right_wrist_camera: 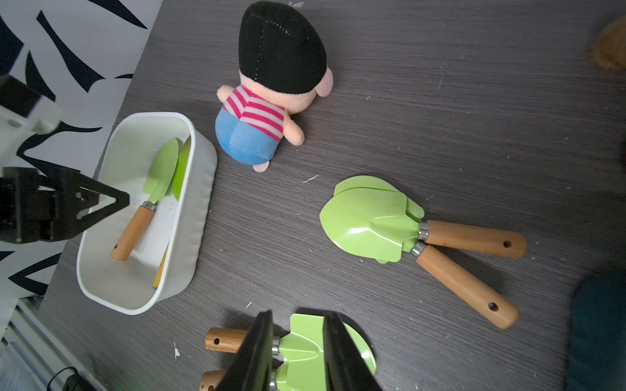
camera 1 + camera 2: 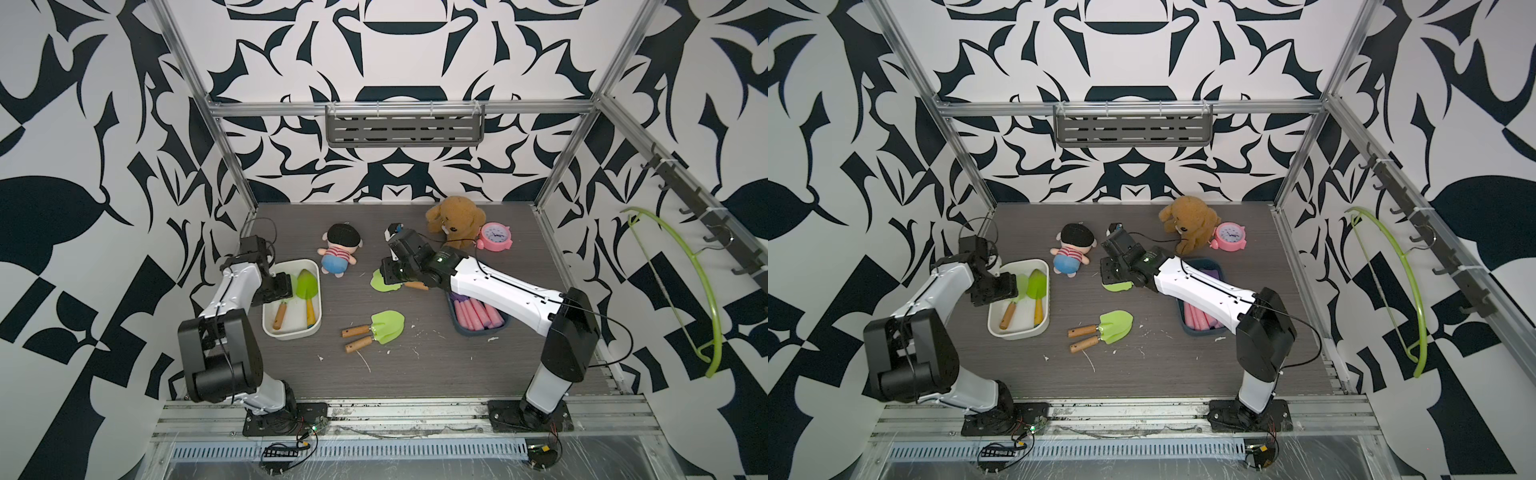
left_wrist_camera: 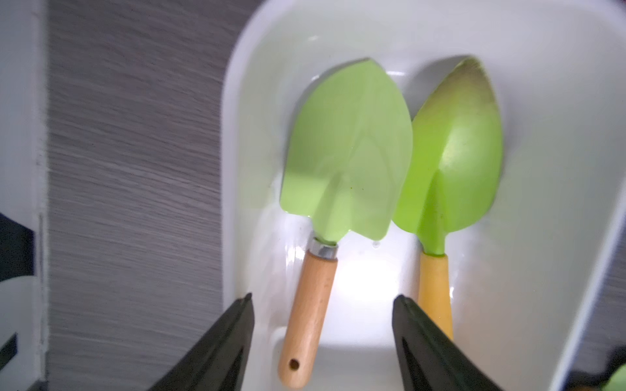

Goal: Sort the small shovels by color and place them into the storage box
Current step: Place the shovel in the storage box, then move the storage box to the center of the board.

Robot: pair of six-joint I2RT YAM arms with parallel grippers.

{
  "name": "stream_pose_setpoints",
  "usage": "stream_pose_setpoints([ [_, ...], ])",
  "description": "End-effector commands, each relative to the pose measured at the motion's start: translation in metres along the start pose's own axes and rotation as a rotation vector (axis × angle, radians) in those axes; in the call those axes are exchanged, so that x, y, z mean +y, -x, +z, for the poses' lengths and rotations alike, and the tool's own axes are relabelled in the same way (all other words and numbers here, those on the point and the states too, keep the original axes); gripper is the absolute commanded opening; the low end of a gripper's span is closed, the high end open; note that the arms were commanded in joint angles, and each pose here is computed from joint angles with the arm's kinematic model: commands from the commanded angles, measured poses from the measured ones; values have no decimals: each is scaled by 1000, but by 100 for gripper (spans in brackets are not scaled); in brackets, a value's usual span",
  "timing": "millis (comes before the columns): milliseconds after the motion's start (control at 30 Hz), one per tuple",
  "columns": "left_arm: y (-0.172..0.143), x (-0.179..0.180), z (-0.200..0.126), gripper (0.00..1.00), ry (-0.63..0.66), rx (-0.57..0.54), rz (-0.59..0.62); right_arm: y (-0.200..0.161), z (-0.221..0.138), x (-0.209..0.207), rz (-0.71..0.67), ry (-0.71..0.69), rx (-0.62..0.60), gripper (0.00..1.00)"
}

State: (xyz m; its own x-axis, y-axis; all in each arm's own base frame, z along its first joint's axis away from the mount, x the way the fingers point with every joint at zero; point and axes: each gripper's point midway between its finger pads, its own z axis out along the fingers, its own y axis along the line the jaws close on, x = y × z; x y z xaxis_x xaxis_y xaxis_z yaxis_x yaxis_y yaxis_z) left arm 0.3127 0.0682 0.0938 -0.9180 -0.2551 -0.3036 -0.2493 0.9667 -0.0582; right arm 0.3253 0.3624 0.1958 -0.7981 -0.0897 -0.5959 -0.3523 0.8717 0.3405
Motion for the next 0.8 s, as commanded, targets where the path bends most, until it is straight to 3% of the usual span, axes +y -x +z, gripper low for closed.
stream_pose_setpoints([
  [0, 12, 14, -12, 84, -73, -57, -133, 18, -5, 19, 8, 71, -33, 31],
  [100, 17, 27, -7, 100, -100, -62, -215, 18, -1, 29, 13, 114, -19, 31],
  [467, 22, 15, 24, 99, -218, 40, -271, 15, -1, 30, 20, 125, -12, 31],
  [633, 22, 6, 27, 99, -217, 44, -203, 14, 1, 32, 19, 132, -5, 31],
  [767, 20, -18, 31, 100, -193, 49, -62, 14, 2, 33, 18, 134, 0, 31],
])
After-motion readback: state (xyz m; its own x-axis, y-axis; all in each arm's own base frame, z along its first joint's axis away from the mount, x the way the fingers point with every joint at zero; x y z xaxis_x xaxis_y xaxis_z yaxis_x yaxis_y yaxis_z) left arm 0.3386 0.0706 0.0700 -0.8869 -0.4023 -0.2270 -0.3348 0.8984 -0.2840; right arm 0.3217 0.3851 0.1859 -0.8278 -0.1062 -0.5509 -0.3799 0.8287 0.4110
